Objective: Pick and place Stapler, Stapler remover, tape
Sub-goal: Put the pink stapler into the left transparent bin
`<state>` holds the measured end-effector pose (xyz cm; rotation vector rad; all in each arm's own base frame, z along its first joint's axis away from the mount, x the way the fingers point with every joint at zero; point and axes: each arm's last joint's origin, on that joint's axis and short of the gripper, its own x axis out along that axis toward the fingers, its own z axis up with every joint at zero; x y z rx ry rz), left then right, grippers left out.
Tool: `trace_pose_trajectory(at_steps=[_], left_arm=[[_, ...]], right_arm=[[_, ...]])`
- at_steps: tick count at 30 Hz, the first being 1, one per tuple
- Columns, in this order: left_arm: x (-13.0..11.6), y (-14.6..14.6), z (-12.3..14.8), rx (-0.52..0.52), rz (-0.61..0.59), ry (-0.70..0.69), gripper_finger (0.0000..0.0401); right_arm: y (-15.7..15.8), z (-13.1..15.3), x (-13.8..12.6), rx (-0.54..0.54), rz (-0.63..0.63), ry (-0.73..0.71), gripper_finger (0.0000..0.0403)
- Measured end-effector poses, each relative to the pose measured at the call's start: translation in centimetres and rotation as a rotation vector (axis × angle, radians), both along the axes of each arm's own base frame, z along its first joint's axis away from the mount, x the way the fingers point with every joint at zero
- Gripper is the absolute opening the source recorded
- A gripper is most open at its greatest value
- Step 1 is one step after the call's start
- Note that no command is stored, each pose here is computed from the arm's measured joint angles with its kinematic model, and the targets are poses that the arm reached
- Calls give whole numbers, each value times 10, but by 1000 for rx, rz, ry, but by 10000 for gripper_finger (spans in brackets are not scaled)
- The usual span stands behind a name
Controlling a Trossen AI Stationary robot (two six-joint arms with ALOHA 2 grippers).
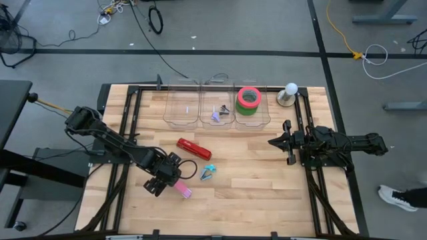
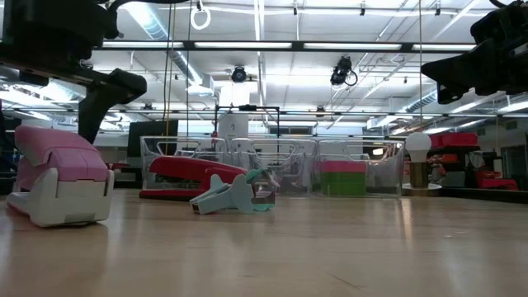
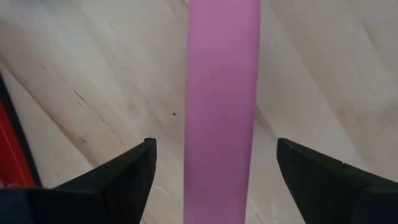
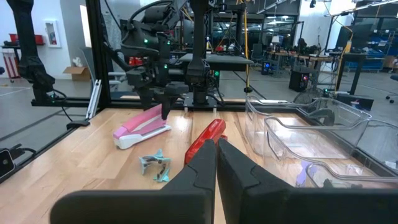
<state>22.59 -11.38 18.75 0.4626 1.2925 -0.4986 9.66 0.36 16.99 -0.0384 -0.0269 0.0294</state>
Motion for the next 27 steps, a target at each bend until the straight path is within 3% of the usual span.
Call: trace_pose_trajectory(at_steps=[11,27], left_arm=[[1,3,0,6,14,0,284],[1,2,0,-27,4,17,175]], right_arm=[[0,0,0,0,0,0,18],[0,0,0,0,0,0,18]])
